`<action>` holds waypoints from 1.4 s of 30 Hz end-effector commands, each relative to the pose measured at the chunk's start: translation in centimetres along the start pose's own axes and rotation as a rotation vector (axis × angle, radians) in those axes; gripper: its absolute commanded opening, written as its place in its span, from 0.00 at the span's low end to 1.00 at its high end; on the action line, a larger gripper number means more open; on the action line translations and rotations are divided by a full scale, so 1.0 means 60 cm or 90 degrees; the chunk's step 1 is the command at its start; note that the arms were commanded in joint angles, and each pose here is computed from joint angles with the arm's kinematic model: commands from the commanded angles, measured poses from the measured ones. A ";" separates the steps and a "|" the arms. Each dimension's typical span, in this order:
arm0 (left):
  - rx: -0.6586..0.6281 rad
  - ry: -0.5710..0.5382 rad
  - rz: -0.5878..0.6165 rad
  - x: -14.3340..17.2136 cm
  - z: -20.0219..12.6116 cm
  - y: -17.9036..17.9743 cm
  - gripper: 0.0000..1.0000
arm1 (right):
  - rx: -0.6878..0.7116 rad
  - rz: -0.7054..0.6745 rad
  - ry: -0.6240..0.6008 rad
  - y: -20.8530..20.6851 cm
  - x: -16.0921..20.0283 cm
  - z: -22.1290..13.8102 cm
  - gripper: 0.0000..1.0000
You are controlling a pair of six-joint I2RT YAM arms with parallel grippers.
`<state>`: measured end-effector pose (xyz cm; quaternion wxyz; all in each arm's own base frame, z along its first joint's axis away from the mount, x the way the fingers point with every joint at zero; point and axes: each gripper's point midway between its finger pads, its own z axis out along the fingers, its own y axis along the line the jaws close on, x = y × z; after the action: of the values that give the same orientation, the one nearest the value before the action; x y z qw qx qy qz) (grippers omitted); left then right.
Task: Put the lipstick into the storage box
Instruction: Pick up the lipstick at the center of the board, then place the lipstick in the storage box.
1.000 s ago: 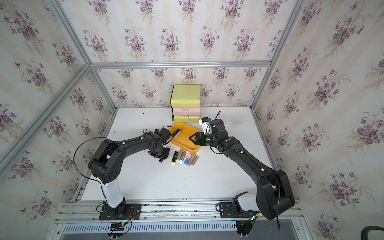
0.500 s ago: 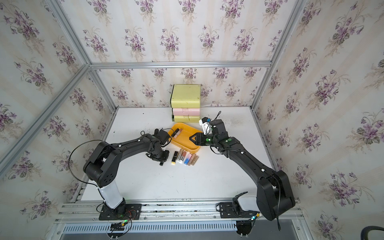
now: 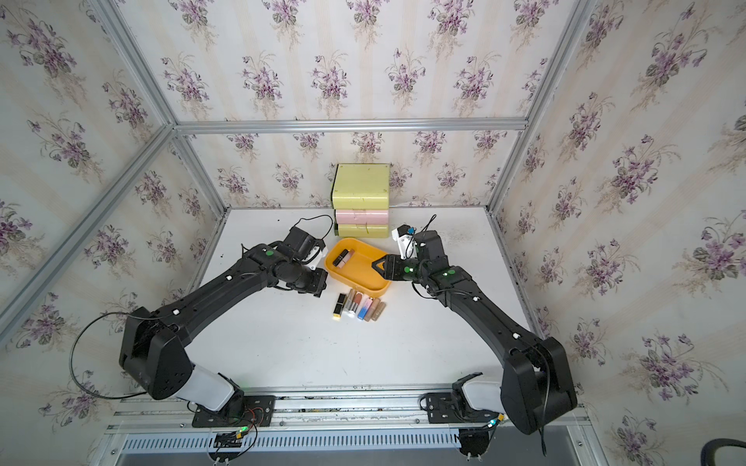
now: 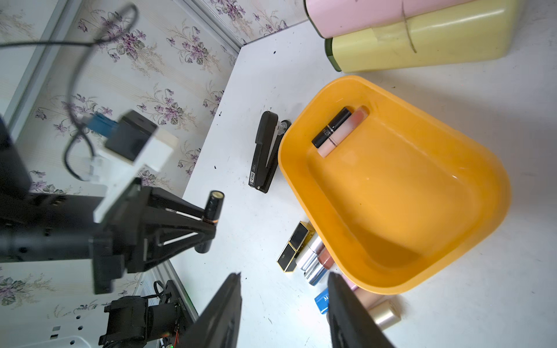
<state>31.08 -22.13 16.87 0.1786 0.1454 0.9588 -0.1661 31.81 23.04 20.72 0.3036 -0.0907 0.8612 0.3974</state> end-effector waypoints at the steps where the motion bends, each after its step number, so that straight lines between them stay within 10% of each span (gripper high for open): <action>1: 0.012 0.012 0.037 -0.021 -0.011 -0.015 0.18 | 0.003 -0.002 -0.014 -0.002 -0.007 -0.008 0.50; 25: 0.020 0.053 0.153 -0.166 0.151 -0.041 0.18 | 0.059 -0.061 -0.131 -0.055 -0.010 -0.074 0.60; 42: -0.026 0.107 0.163 -0.161 0.257 -0.004 0.18 | -0.002 0.010 -0.012 -0.042 0.018 -0.037 0.61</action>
<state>43.98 -30.45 7.81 0.1253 0.2690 0.9470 -0.1230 31.54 19.17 19.37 0.3227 -0.0721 0.8626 0.3829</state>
